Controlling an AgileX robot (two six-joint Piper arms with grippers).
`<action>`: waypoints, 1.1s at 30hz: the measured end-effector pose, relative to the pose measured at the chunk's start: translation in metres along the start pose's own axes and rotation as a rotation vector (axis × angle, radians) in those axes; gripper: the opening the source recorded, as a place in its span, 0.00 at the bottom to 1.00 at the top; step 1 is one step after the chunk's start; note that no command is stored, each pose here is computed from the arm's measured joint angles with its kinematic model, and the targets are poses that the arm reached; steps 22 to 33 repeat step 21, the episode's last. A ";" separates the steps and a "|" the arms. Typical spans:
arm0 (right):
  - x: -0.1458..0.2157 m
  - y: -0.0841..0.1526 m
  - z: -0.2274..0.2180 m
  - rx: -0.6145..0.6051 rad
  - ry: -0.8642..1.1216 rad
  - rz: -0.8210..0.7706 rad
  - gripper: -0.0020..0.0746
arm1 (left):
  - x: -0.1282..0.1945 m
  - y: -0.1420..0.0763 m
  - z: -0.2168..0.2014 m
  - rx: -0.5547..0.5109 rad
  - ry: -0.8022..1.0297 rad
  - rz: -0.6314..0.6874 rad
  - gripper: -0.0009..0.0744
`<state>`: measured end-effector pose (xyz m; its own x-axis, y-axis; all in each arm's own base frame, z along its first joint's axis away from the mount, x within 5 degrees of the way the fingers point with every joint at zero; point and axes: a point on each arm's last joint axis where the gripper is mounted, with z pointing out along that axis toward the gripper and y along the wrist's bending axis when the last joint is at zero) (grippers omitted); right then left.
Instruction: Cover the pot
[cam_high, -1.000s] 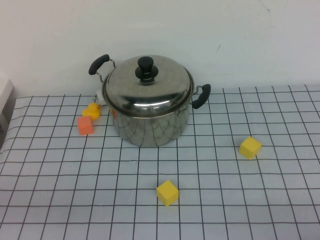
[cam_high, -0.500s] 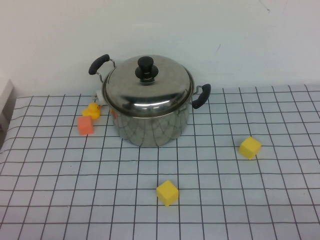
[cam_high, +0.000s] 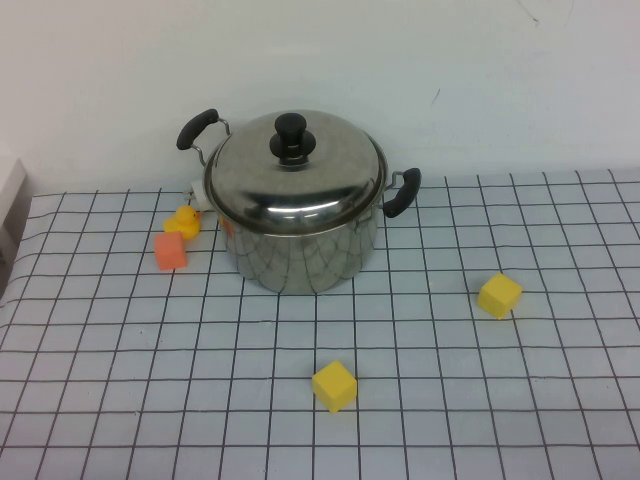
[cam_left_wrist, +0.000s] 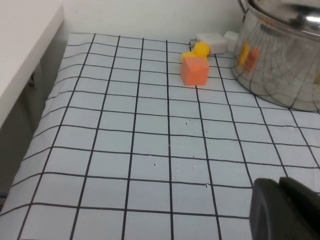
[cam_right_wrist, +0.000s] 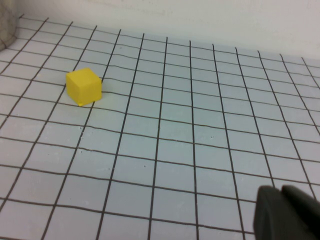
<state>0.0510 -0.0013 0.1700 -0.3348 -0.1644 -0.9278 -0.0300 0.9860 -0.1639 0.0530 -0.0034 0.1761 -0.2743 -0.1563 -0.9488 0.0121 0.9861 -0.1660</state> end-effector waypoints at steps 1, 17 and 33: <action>0.000 0.000 0.000 0.000 0.000 0.000 0.04 | 0.000 0.000 0.000 0.000 0.000 0.004 0.01; 0.000 0.000 0.000 0.000 0.000 0.000 0.04 | 0.000 0.000 0.000 -0.006 -0.001 0.016 0.01; 0.000 0.000 0.000 0.000 0.000 0.000 0.04 | 0.000 0.000 0.000 -0.006 -0.002 0.016 0.01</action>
